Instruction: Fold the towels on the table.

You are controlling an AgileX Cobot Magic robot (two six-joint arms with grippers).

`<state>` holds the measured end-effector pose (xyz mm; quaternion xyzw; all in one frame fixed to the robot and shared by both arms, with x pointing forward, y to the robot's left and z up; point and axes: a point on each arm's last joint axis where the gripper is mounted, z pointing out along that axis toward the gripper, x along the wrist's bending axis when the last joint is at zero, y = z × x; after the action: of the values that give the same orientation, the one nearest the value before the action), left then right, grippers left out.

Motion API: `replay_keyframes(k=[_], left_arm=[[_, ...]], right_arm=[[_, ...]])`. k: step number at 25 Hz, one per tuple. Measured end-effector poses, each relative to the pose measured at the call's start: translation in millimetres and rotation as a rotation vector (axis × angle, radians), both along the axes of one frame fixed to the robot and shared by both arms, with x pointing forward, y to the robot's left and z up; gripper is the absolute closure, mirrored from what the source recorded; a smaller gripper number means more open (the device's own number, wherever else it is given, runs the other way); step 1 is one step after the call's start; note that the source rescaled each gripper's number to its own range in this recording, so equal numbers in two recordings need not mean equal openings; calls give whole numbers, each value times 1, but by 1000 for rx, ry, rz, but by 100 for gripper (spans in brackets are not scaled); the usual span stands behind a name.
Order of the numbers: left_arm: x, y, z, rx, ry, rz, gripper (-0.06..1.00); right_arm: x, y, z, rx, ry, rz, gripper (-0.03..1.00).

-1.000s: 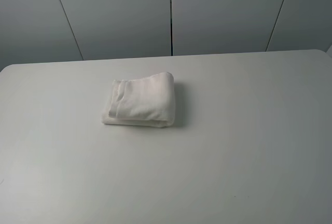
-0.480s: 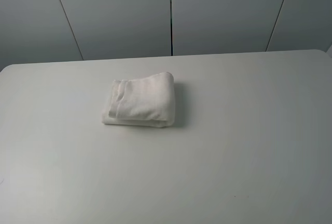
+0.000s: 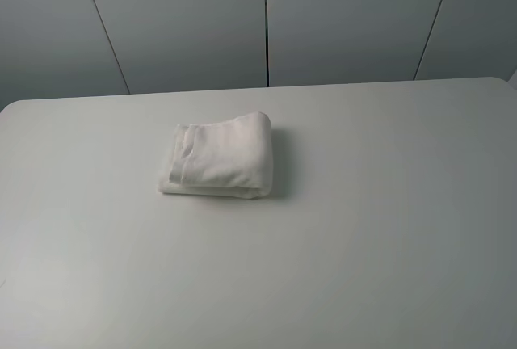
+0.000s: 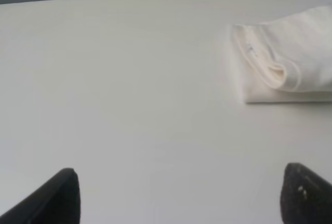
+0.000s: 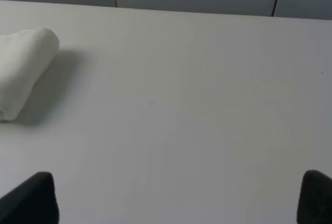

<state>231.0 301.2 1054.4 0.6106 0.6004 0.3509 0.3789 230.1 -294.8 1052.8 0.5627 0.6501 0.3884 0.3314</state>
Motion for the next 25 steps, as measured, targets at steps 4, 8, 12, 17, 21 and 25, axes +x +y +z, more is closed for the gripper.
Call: replay_keyframes(k=[4,8,12,17,21,25], left_arm=[[0,0,0,-3,0,7,-4],[0,-1,0,-1,0,4,-4],[0,-1,0,-1,0,4,-4],[0,-1,0,1,0,3,-4],[0,-1,0,1,0,3,-4],[0,-1,0,1,0,3,-4]], right_arm=[[0,-1,0,-12,-1,-8,-3],[0,-1,0,-18,-2,-5,-3],[0,-1,0,-35,-5,4,-3],[0,0,0,-38,-8,20,-3],[0,1,0,-30,-7,26,-3],[0,1,0,-30,-7,26,-3]])
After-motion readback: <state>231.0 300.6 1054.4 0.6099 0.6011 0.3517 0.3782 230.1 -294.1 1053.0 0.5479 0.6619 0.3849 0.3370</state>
